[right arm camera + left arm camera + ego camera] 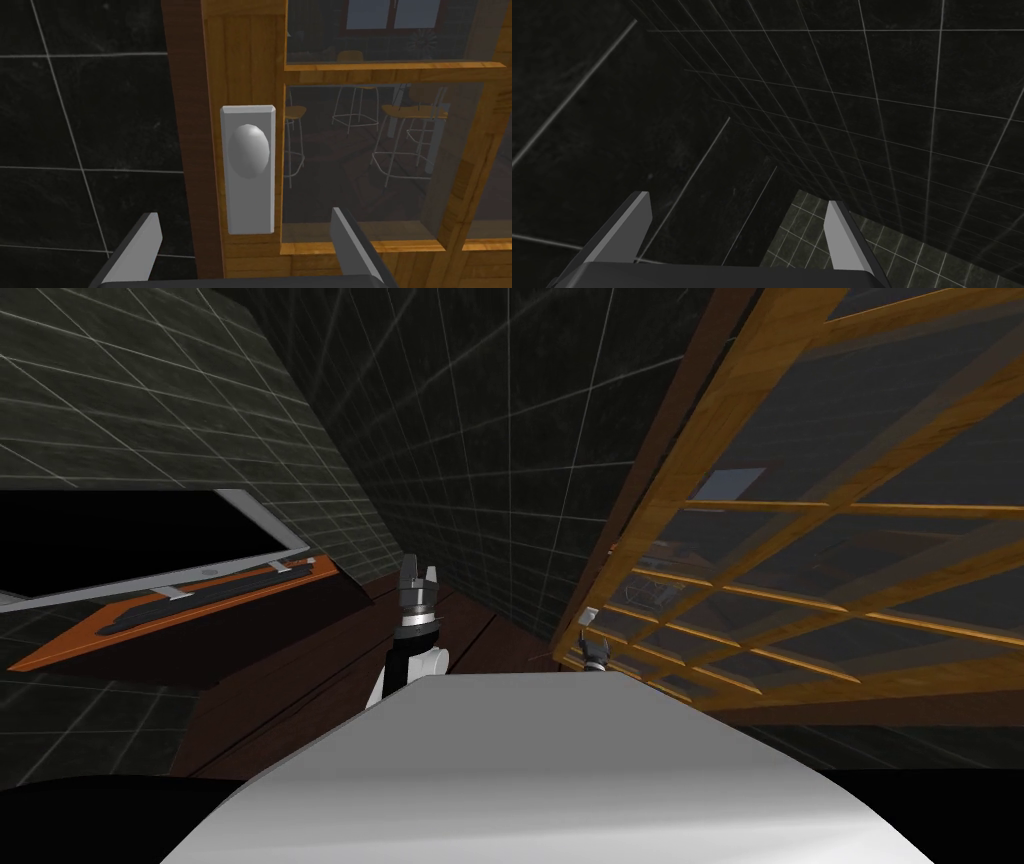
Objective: Pull the door open
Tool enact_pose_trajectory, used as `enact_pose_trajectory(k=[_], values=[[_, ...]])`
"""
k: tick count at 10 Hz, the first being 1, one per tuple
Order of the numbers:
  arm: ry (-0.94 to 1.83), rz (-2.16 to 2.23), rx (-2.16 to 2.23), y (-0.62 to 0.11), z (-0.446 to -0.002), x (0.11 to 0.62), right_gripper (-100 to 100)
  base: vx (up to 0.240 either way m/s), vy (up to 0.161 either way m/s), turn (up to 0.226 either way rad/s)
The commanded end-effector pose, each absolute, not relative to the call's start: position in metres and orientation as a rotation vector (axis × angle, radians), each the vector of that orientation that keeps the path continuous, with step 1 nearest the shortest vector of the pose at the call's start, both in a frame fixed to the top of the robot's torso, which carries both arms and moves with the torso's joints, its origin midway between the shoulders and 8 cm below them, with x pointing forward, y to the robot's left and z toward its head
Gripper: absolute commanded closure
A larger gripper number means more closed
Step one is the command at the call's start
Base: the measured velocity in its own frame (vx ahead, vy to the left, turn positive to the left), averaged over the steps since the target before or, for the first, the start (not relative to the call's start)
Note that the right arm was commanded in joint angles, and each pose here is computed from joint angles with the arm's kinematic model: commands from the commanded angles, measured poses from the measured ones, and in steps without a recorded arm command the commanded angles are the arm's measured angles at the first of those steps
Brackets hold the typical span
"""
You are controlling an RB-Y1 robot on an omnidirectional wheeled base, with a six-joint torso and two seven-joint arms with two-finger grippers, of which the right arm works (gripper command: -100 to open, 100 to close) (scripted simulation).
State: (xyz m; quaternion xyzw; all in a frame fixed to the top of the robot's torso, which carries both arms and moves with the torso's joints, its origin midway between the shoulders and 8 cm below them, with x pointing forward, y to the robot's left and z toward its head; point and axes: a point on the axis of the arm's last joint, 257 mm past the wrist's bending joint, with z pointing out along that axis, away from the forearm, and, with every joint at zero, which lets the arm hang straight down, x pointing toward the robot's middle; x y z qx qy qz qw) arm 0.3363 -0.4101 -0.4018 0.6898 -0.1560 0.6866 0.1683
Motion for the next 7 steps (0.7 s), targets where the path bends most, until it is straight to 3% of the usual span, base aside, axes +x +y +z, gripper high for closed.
enact_pose_trajectory(k=[1, 7], values=[[-0.454, 1.950, 1.958, -0.428, -0.403, 0.332, -100, 0.202, 0.007, 0.058], [-0.476, 1.938, 1.940, -0.478, -0.401, 0.313, -100, 0.136, -0.006, 0.039]])
